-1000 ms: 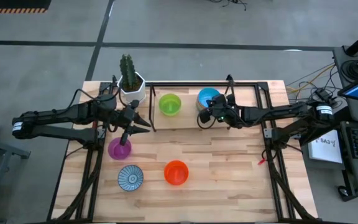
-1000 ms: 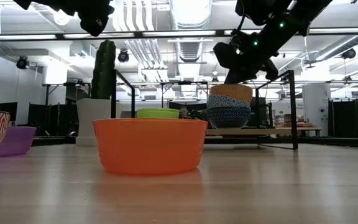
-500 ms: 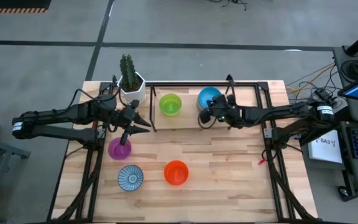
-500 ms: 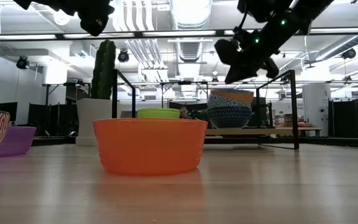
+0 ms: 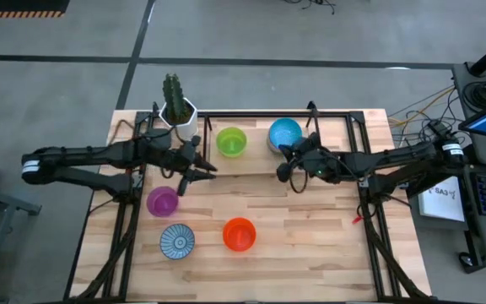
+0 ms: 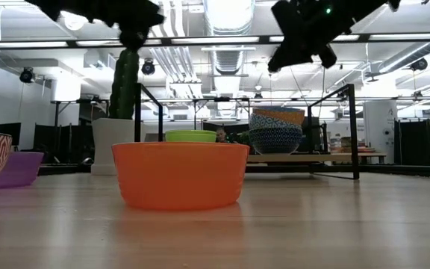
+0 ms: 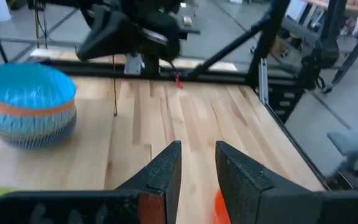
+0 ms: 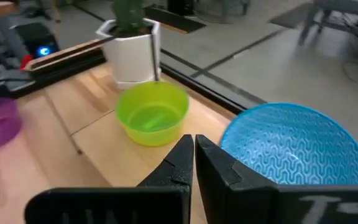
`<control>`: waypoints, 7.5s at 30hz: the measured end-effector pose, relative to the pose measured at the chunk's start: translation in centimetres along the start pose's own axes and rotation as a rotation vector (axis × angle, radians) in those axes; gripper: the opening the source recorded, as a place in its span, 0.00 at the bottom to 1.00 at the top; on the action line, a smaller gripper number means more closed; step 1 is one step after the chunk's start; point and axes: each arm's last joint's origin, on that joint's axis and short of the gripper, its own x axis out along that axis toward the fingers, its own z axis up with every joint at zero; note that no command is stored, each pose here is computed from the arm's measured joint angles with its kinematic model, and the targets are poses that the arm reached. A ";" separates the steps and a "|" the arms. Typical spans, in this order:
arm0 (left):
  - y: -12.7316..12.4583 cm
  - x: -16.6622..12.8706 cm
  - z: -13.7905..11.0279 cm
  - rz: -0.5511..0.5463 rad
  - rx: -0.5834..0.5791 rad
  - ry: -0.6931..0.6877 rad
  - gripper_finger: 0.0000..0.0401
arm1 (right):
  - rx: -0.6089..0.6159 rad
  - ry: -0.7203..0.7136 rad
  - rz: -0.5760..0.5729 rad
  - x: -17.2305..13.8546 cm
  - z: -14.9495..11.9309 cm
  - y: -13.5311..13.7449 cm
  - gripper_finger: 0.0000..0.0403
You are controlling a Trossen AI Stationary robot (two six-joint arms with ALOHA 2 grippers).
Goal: Place and stack bowls onto a shelf
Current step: Adjust the blue pattern bowl, then stack the purple bowl on the green bowl
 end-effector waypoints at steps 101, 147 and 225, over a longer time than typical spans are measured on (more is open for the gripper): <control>10.4 10.5 6.0 0.359 0.171 0.031 0.00 | 0.079 0.250 -0.043 2.3 6.1 -8.6 0.02; 5.3 0.7 5.5 0.386 0.241 -0.144 0.00 | 0.118 0.799 -0.168 10.5 9.8 -11.8 0.02; -5.6 0.0 -14.0 0.712 -0.803 0.889 0.31 | -0.272 0.155 0.582 -4.1 2.1 8.3 0.02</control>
